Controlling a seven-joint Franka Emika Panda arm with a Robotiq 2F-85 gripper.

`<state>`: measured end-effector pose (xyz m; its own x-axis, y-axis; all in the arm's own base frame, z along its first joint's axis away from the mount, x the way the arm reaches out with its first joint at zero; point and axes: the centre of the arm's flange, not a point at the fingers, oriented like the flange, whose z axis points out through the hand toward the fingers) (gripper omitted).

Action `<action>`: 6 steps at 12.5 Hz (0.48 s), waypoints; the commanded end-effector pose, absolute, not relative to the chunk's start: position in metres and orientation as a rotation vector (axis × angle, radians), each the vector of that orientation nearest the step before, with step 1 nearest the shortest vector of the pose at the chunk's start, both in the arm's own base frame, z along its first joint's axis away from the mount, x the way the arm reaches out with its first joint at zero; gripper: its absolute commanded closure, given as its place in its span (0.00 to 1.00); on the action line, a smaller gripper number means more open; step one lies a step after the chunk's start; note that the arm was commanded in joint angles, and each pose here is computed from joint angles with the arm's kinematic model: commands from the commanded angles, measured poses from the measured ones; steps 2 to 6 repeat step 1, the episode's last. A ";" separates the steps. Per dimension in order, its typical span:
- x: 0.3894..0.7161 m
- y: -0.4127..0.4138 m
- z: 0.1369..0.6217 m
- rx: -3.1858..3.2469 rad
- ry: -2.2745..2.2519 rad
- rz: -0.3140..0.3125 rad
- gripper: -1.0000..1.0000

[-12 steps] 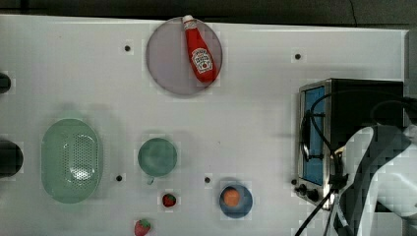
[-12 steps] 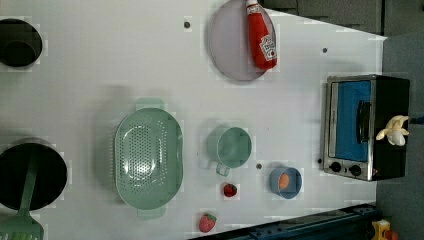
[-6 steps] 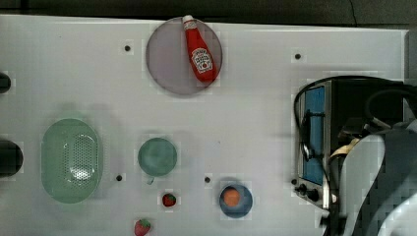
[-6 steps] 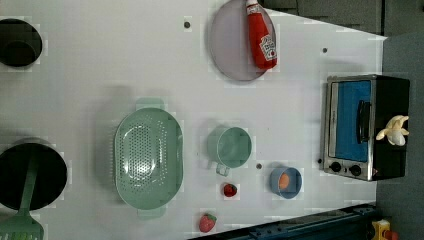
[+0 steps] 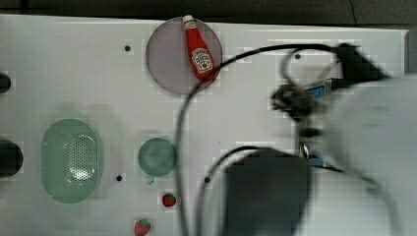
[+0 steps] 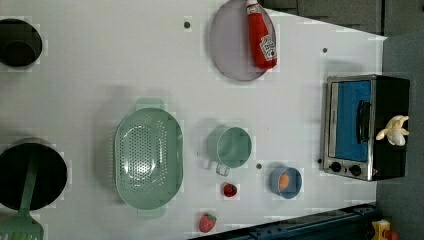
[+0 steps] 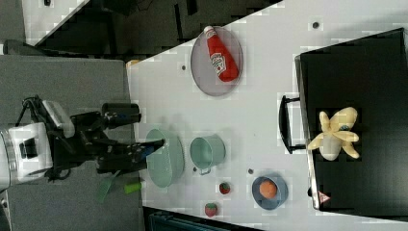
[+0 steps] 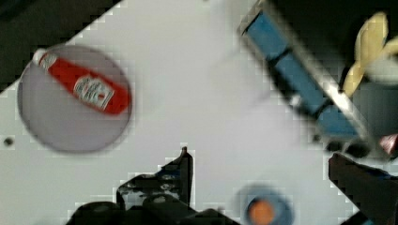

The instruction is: Pick banana from table and place on oven.

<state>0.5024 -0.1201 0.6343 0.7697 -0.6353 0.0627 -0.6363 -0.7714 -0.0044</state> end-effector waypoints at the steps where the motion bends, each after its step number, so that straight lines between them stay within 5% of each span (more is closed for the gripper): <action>1: 0.510 -0.068 0.620 2.789 -1.394 0.022 0.00; 6: 0.510 -0.068 0.620 2.789 -1.394 0.022 0.00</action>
